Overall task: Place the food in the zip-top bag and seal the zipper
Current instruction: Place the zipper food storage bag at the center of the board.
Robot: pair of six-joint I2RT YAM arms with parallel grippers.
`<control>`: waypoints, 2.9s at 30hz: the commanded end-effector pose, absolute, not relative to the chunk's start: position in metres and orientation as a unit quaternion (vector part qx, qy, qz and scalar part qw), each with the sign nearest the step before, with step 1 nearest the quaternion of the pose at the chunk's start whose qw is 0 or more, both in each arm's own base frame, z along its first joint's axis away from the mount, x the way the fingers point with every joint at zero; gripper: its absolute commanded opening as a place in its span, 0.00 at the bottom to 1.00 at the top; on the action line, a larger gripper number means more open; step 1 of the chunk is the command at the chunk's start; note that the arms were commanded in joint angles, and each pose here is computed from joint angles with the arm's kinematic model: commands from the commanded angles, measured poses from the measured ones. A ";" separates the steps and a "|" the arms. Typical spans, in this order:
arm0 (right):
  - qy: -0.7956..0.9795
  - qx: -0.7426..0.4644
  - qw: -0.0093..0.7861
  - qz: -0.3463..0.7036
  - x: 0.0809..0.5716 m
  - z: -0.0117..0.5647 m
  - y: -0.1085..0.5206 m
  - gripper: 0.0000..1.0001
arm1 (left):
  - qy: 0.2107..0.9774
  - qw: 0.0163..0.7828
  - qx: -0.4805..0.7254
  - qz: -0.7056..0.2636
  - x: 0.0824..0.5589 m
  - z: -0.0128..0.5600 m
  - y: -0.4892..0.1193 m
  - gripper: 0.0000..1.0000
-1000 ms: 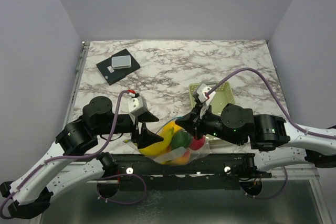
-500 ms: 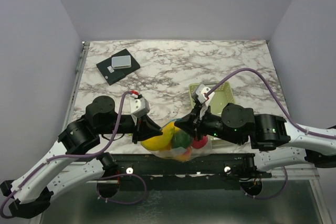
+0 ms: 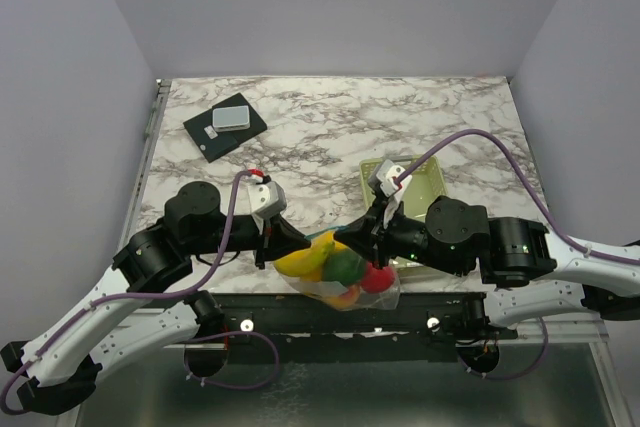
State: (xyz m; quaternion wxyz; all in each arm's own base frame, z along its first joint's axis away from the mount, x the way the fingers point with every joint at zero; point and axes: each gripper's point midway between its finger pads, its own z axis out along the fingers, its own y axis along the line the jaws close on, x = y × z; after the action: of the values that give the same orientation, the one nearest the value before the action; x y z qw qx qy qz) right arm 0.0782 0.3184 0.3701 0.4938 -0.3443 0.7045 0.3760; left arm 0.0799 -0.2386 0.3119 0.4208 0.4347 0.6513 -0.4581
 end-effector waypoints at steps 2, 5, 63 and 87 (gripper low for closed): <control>0.707 -0.293 0.525 0.373 0.092 0.388 0.305 0.01 | 0.673 0.459 0.403 -0.418 0.104 0.319 -0.235 0.00; 0.720 -0.282 0.530 0.348 0.100 0.380 0.299 0.02 | 0.677 0.472 0.394 -0.404 0.112 0.322 -0.234 0.00; 0.761 -0.133 0.591 0.232 0.143 0.348 0.183 0.66 | 0.791 0.566 0.232 0.007 0.442 0.254 -0.204 0.00; 0.775 -0.137 0.570 0.235 0.139 0.331 0.200 0.66 | 0.856 0.492 0.134 -0.088 0.344 0.153 -0.233 0.00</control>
State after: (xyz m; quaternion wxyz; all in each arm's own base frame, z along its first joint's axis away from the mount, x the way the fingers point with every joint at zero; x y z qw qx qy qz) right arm 0.1390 0.1958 0.3407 0.5770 -0.1419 0.7678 0.2394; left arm 0.3563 -0.2364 0.1382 0.4714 0.1803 0.8605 -0.0694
